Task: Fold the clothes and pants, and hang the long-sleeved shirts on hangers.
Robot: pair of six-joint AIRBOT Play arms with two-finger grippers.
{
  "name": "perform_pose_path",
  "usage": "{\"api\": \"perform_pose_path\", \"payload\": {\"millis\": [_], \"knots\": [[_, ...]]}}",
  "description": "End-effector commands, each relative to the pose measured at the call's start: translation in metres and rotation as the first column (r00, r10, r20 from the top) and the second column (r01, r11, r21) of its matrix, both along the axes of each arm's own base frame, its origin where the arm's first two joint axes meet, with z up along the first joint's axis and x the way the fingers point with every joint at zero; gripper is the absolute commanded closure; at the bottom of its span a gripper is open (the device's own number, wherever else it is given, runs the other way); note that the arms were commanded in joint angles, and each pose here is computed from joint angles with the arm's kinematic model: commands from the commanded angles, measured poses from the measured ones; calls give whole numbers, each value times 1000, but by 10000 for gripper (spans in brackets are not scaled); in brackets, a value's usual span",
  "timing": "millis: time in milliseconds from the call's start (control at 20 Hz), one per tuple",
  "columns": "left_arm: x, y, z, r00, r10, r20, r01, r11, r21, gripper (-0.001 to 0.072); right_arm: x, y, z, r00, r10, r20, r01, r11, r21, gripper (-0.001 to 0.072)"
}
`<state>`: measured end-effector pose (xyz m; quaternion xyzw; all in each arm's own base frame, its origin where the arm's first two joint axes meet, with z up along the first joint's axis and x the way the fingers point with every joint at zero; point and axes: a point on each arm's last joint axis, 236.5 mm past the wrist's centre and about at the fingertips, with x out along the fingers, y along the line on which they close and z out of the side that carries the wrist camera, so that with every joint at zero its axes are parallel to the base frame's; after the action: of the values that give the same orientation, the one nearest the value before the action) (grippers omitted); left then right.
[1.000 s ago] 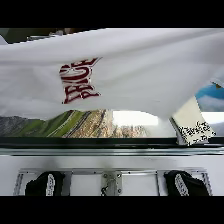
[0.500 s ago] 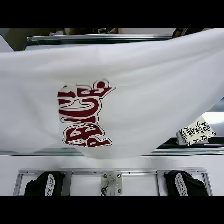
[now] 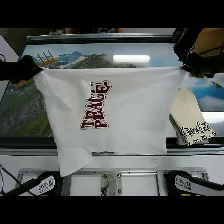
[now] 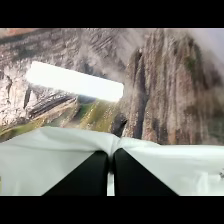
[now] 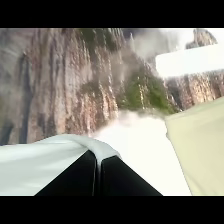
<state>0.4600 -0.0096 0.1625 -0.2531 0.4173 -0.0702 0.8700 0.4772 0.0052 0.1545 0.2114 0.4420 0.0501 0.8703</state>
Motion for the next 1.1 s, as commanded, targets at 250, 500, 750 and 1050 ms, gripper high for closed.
{"api": "perform_pose_path", "payload": {"millis": [250, 500, 750, 1050], "knots": [[118, -8, -167, 983, -53, -177, 47, 998, -36, 694, 122, 31, -140, 999, -24, -49, 24, 1000, -2, 703], [137, 7, -156, 988, -58, -142, 55, 998, -26, 693, 128, 13, -136, 998, -59, -20, 58, 998, -21, 704], [110, 35, -161, 970, -92, -224, 87, 996, -35, 694, 93, -4, -140, 990, 3, -138, -25, 987, -157, 705], [70, 34, -190, 930, -156, -331, 151, 988, -42, 694, 58, 25, -169, 956, 89, -281, -150, 968, -204, 705]]}}
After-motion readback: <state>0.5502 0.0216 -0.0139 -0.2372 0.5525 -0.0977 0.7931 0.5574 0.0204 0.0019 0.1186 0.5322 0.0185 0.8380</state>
